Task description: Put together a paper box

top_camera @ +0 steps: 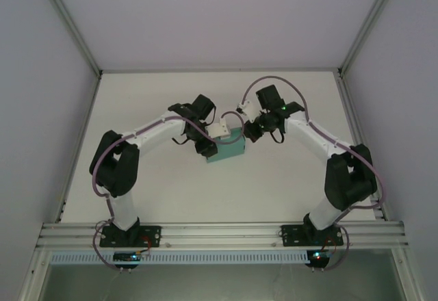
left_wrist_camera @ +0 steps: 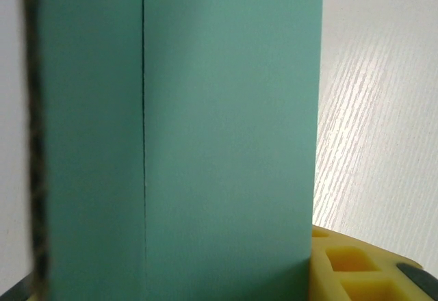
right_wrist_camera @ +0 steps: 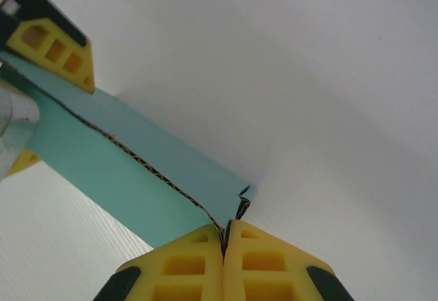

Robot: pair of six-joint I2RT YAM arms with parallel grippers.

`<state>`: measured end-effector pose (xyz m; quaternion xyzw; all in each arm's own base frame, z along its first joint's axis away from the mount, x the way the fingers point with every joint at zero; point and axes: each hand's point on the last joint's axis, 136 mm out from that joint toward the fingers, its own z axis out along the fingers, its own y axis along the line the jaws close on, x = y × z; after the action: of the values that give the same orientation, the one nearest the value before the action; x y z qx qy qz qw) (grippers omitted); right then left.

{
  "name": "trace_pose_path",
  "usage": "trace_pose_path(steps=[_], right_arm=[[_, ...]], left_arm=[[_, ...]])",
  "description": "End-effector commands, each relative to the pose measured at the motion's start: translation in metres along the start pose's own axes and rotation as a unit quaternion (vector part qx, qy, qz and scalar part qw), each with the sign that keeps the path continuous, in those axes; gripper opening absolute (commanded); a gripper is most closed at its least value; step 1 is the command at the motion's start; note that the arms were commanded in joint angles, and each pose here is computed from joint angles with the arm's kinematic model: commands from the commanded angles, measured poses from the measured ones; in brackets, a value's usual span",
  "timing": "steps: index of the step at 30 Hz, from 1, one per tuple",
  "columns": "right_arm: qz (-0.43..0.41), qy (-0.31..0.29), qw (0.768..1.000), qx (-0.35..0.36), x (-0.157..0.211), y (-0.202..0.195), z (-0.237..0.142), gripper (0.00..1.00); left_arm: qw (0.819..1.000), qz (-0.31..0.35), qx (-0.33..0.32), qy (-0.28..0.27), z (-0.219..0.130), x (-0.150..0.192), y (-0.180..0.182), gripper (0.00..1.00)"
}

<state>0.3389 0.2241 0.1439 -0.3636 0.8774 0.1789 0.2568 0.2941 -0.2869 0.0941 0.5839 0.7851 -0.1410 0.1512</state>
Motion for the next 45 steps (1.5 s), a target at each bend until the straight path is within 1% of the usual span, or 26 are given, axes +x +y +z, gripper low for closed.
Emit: trace_pose_path(steps=[1,3,6,8,9,12,14,19,20,22,25,27,28,29,30,32,33,36,40,42,45], right_arm=[[0.098,-0.040,0.994,0.010,-0.005,0.017,0.001,0.00],[0.129,-0.068,0.989,0.007,-0.012,0.021,-0.004,0.00],[0.147,-0.083,0.986,0.005,-0.010,0.024,-0.006,0.00],[0.147,-0.083,0.986,0.001,0.000,0.026,0.000,0.00],[0.166,-0.079,0.983,-0.008,0.007,0.028,0.004,0.00],[0.178,-0.077,0.981,-0.001,0.025,0.022,0.015,0.00],[0.158,-0.089,0.983,0.019,0.032,0.019,0.019,0.00],[0.082,-0.112,0.990,0.036,0.051,0.026,0.026,0.00],[0.080,-0.112,0.989,0.050,0.054,0.023,0.026,0.00],[0.066,-0.111,0.990,0.055,0.057,0.024,0.028,0.00],[0.051,-0.116,0.990,0.062,0.056,0.028,0.029,0.00],[0.059,-0.118,0.988,0.077,0.053,0.024,0.027,0.00],[0.065,-0.119,0.987,0.085,0.053,0.022,0.025,0.00],[0.075,-0.118,0.985,0.096,0.053,0.019,0.024,0.00],[0.084,-0.117,0.984,0.100,0.053,0.017,0.022,0.00],[0.100,-0.113,0.983,0.105,0.053,0.016,0.020,0.00],[0.107,-0.114,0.982,0.102,0.051,0.017,0.018,0.00],[0.117,-0.107,0.982,0.101,0.050,0.021,0.017,0.00],[0.127,-0.099,0.980,0.120,0.053,0.017,0.019,0.00],[0.133,-0.097,0.978,0.125,0.054,0.015,0.020,0.00],[0.137,-0.097,0.979,0.120,0.052,0.017,0.021,0.00]], left_arm=[[1.000,-0.009,-0.008,-0.009,0.013,-0.006,0.011,0.40],[1.000,-0.013,-0.011,-0.004,0.014,-0.006,0.014,0.40],[1.000,-0.017,-0.012,0.000,0.015,-0.006,0.015,0.40],[1.000,-0.019,-0.013,-0.003,0.016,-0.007,0.015,0.40],[1.000,-0.020,-0.014,-0.005,0.015,-0.008,0.016,0.40],[1.000,-0.024,-0.017,-0.005,0.016,-0.009,0.017,0.40],[0.999,-0.026,-0.018,-0.004,0.016,-0.009,0.018,0.41],[0.999,-0.028,-0.024,-0.009,0.013,-0.011,0.019,0.43],[0.999,-0.029,-0.025,-0.010,0.013,-0.012,0.020,0.43],[0.999,-0.029,-0.026,-0.013,0.011,-0.013,0.020,0.47],[0.999,-0.034,-0.028,-0.019,0.009,-0.016,0.020,0.49],[0.999,-0.038,-0.026,-0.022,0.004,-0.019,0.019,0.51],[0.999,-0.037,-0.025,-0.029,0.000,-0.022,0.018,0.56],[0.998,-0.037,-0.029,-0.039,-0.005,-0.026,0.018,0.66],[0.998,-0.039,-0.036,-0.047,-0.010,-0.029,0.019,0.71],[0.996,-0.042,-0.047,-0.062,-0.022,-0.033,0.019,0.92],[0.996,-0.044,-0.050,-0.066,-0.026,-0.033,0.018,1.00],[0.993,-0.055,-0.073,-0.075,-0.040,-0.033,0.018,1.00],[0.984,-0.106,-0.113,-0.085,-0.058,-0.028,0.022,0.99],[0.974,-0.162,-0.131,-0.092,-0.067,-0.024,0.026,1.00],[0.952,-0.248,-0.157,-0.089,-0.078,-0.011,0.030,1.00]])
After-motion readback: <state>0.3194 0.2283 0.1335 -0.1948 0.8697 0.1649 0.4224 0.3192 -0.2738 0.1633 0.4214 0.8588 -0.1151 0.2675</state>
